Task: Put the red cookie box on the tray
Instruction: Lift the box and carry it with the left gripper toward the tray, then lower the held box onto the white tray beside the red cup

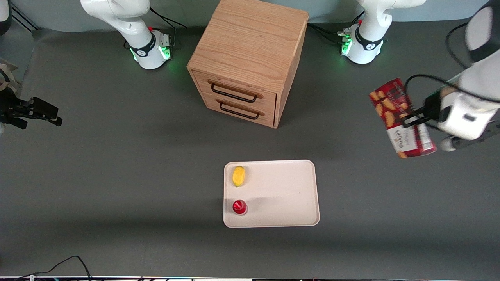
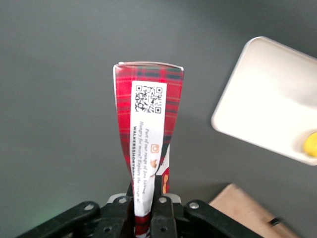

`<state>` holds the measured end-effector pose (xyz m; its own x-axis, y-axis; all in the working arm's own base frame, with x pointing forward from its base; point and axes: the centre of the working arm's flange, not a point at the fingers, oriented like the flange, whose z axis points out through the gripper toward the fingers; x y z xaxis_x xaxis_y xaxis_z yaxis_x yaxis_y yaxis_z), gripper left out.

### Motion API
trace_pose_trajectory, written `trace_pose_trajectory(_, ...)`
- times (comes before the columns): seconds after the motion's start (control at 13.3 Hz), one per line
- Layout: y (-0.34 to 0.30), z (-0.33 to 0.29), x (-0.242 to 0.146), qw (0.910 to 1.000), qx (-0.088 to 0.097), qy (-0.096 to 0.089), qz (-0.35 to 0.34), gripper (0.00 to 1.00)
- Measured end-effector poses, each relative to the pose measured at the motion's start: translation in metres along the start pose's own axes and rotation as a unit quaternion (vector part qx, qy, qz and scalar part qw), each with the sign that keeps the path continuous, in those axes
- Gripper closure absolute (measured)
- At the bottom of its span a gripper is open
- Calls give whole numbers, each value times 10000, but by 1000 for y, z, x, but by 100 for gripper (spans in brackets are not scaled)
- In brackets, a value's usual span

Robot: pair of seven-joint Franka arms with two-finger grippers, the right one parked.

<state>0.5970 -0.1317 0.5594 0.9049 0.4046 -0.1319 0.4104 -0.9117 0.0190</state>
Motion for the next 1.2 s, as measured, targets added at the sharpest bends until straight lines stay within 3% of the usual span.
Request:
trace_pose_trajectory(0.23,67,28,10,9993,-226,49,-292,88)
trace_pose_trajectory(0.75,186,119,21,9958,-592,471,-509,88)
trace_pose_trajectory(0.9,197,154,31,9963,-518,645,-246,88)
trace_pose_trajectory(1.2,214,220,41,9962,-395,759,162,88)
